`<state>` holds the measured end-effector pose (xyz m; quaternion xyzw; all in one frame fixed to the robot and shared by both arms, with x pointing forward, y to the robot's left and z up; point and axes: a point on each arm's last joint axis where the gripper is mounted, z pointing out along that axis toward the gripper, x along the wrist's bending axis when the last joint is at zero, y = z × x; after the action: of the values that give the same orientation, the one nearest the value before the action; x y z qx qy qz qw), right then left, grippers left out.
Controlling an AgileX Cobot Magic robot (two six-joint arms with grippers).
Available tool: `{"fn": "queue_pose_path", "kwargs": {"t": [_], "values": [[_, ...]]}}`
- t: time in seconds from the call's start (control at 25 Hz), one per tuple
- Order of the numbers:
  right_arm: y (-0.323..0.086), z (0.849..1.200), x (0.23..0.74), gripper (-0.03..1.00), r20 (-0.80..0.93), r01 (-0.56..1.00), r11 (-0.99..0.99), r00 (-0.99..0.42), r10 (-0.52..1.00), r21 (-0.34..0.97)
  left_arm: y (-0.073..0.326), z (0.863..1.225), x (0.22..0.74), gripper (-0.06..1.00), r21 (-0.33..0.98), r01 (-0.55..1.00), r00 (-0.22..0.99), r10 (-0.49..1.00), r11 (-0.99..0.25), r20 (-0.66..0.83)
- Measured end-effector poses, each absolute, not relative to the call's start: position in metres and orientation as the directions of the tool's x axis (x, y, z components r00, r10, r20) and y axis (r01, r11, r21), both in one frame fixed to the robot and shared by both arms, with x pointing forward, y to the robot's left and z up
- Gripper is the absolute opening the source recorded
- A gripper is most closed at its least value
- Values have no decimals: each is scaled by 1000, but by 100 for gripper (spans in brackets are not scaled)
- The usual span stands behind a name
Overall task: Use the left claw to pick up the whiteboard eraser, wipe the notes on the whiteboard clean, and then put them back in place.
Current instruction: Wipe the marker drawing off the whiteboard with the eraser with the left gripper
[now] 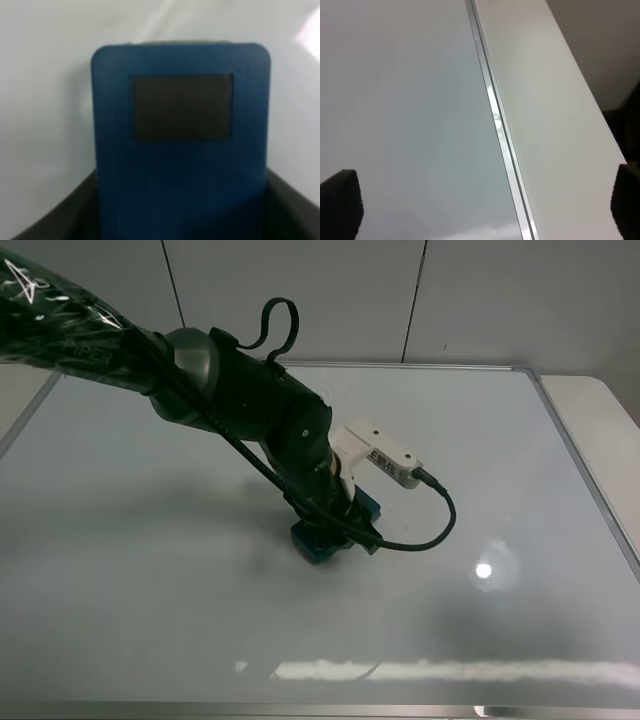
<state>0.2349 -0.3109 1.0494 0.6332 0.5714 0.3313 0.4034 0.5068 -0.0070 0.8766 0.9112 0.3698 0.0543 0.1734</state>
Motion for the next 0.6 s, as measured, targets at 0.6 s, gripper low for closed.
{"fn": "queue_pose_path", "kwargs": {"t": [0.6], "values": [[-311,1049,235,99,-41,456,-22,127,991,890,-4,875,517,55,416,634,724,689,-652,-22]]}}
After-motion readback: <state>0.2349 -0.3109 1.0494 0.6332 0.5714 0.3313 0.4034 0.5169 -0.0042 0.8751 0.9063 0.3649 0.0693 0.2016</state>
